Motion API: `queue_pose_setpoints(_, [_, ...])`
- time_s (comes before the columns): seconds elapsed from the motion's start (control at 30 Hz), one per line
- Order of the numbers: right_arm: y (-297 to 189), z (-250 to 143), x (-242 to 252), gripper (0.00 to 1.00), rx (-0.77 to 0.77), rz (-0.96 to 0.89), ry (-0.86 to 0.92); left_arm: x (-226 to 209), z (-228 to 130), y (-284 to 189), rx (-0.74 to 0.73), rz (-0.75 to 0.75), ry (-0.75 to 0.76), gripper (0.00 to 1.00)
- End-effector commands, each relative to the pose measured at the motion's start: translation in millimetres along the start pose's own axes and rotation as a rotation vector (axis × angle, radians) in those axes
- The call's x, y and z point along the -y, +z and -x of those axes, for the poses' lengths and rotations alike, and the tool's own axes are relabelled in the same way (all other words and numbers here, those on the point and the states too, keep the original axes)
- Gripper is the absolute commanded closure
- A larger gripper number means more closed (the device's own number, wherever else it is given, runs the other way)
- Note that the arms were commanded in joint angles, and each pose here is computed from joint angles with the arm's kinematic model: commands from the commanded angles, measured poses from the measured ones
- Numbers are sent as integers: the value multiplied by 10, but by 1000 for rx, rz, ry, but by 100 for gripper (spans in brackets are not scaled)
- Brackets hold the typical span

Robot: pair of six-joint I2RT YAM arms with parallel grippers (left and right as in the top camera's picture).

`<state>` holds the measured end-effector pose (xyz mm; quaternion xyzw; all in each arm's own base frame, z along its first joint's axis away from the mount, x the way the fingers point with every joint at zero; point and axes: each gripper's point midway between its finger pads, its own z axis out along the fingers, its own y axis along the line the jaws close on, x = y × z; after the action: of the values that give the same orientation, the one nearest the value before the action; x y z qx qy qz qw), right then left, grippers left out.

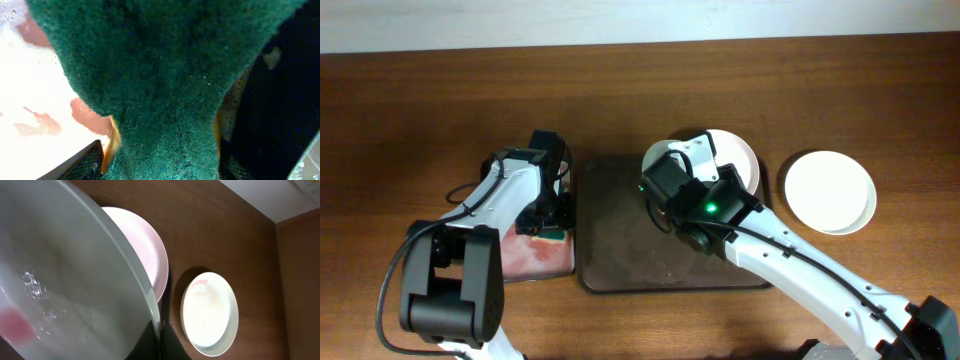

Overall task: Clean dirty plates on tray and stack at the side
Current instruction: 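Carry the pale green plate right and stack it on the cleaned plate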

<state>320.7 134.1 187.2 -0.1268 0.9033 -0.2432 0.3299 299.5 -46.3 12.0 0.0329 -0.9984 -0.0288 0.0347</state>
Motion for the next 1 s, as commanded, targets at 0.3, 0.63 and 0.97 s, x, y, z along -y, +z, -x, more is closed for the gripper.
queue_pose_setpoints(0.3, [-137,171,144,96,56,-29,31,3,-39,3,-26,-7,9,100])
queue_pose_setpoints(0.63, [-315,347,317,96,133,-137,18,4,-38,3,-25,-7,9,59])
queue_pose_setpoints(0.97, [-683,484,262,96,279,-251,-42,5,-32,3,-23,-7,9,49])
